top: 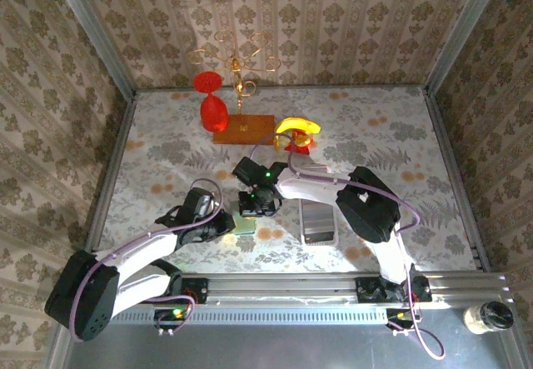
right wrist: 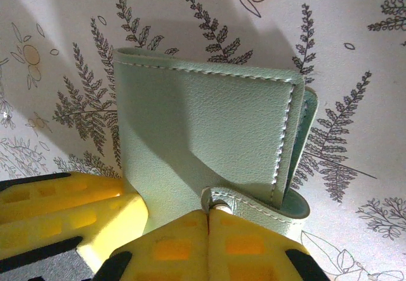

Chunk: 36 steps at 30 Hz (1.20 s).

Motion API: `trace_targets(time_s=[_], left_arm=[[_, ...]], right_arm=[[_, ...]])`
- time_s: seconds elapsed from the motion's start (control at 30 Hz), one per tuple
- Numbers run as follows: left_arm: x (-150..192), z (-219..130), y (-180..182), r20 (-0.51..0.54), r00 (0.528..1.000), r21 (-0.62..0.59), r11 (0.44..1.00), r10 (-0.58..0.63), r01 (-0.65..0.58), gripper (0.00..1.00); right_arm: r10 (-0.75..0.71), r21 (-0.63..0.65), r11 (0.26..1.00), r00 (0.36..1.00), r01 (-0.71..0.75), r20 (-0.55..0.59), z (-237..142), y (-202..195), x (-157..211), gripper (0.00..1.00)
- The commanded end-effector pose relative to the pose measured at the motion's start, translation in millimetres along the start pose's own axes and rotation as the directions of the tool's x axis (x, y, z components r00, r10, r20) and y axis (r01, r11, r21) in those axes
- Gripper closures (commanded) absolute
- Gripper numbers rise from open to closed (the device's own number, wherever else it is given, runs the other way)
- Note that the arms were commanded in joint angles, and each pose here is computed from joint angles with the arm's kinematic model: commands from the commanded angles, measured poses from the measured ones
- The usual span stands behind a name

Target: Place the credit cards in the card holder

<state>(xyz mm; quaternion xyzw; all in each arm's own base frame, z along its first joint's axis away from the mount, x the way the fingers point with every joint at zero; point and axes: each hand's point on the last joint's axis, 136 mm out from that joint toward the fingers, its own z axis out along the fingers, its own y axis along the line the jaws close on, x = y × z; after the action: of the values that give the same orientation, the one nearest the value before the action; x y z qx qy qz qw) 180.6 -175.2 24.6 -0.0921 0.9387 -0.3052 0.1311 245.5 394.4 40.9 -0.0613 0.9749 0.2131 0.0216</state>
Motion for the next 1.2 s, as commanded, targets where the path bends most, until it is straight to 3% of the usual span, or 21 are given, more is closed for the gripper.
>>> trace_targets(time_s=[0.0,0.3,0.8,0.93,1.17], left_arm=[[7.2,4.9,5.2,-0.023,1.0,0.003,1.0,0.006,-0.006,0.84],[7.0,5.1,4.4,-0.023,1.0,0.006,1.0,0.008,-0.008,0.84],[5.5,5.2,7.1,-0.012,1.0,-0.005,1.0,0.01,-0.01,0.84],[6.2,5.9,8.8,-0.009,1.0,-0.004,1.0,0.005,-0.005,0.84],[9.4,6.5,14.3,-0.005,1.0,-0.008,1.0,-0.009,0.009,0.84]], right_arm=[[0.027,0.025,0.999,0.999,-0.026,-0.037,22.0,-11.0,9.2,1.0],[0.044,0.044,0.998,0.997,-0.041,-0.063,31.1,-13.3,10.3,1.0],[0.108,0.339,0.94,0.98,-0.046,-0.167,54.6,-78.9,35.5,1.0],[0.134,0.323,0.943,0.979,-0.077,-0.157,63.6,-75.3,32.6,1.0],[0.216,0.151,0.966,0.976,-0.209,-0.036,71.6,-51.2,9.6,1.0]])
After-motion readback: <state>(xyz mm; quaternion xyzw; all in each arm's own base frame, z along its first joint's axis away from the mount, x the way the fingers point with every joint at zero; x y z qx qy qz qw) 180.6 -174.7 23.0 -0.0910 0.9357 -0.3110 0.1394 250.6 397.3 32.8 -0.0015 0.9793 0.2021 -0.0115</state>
